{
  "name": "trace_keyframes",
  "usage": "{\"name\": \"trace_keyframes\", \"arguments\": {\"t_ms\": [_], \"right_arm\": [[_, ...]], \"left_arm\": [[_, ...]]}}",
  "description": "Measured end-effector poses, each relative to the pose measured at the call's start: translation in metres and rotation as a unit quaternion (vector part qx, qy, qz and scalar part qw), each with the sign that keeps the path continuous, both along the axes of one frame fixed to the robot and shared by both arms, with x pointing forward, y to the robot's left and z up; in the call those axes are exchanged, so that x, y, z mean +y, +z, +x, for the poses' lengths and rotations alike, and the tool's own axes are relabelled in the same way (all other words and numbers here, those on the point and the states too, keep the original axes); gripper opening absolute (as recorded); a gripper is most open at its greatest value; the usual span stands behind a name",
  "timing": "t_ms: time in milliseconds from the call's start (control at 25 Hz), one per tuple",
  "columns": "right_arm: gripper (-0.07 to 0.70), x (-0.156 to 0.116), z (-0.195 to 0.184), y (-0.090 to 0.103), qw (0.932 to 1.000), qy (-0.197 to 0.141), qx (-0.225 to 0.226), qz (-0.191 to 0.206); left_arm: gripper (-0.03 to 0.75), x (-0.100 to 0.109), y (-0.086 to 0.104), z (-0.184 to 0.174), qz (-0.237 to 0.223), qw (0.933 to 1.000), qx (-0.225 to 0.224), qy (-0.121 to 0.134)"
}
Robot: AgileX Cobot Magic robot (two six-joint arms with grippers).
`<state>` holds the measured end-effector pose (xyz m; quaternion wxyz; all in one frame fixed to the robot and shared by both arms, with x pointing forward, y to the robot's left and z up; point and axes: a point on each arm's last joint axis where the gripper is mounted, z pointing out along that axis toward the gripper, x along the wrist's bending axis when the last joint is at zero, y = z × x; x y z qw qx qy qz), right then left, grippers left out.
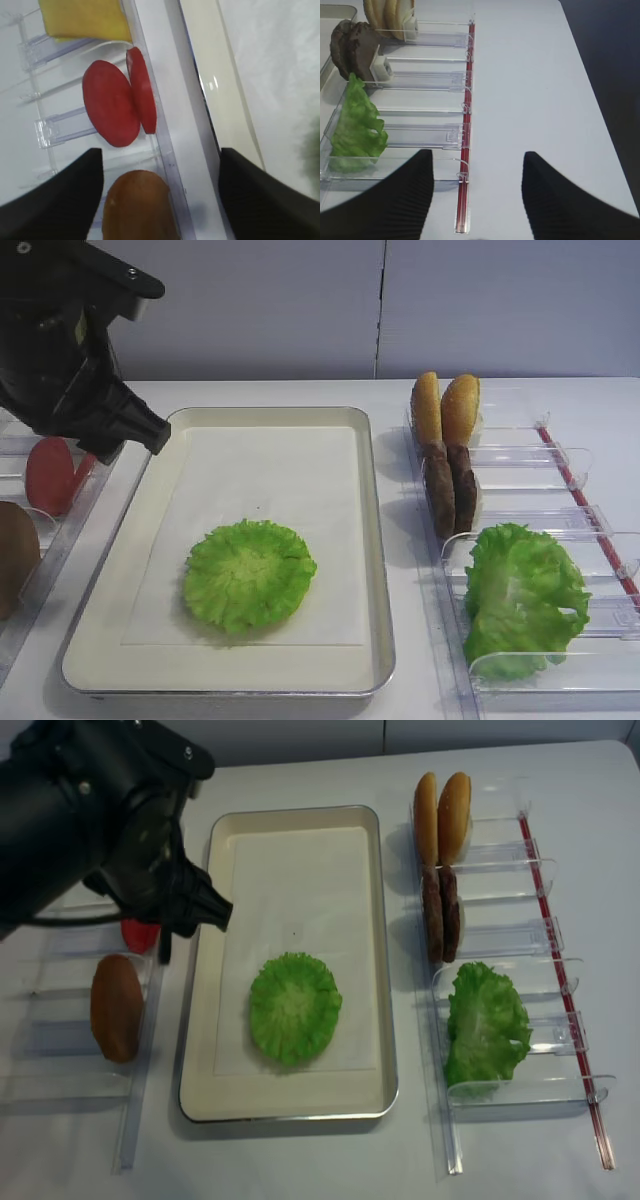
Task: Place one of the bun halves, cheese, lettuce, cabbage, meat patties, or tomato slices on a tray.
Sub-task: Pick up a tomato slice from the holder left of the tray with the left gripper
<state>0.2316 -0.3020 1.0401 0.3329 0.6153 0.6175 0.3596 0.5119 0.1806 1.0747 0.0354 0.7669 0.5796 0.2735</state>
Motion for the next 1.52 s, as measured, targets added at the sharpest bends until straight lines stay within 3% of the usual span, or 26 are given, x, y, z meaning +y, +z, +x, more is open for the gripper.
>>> {"name": "trace_keyframes", "arguments": {"t_ms": [280, 480, 880, 1200, 1520], "right_arm": [[0.436, 0.000, 0.000, 0.000, 1.0000, 0.000, 0.000, 0.000], [0.436, 0.000, 0.000, 0.000, 1.0000, 0.000, 0.000, 0.000], [0.436, 0.000, 0.000, 0.000, 1.0000, 0.000, 0.000, 0.000], [0.436, 0.000, 0.000, 0.000, 1.0000, 0.000, 0.000, 0.000], [0.436, 0.000, 0.000, 0.000, 1.0000, 0.000, 0.000, 0.000]], "left_arm": [[0.451, -0.005, -0.019, 0.019, 0.052, 0.9986, 0.006, -0.007], [0.421, -0.009, -0.030, 0.029, 0.056, 0.9983, -0.002, 0.014], [0.365, -0.013, -0.049, 0.045, 0.095, 0.9953, -0.012, 0.016], [0.364, 0.003, -0.060, 0.058, 0.094, 0.9942, -0.002, 0.053], [0.361, -0.001, -0.064, 0.063, 0.051, 0.9976, -0.008, 0.046]]}}
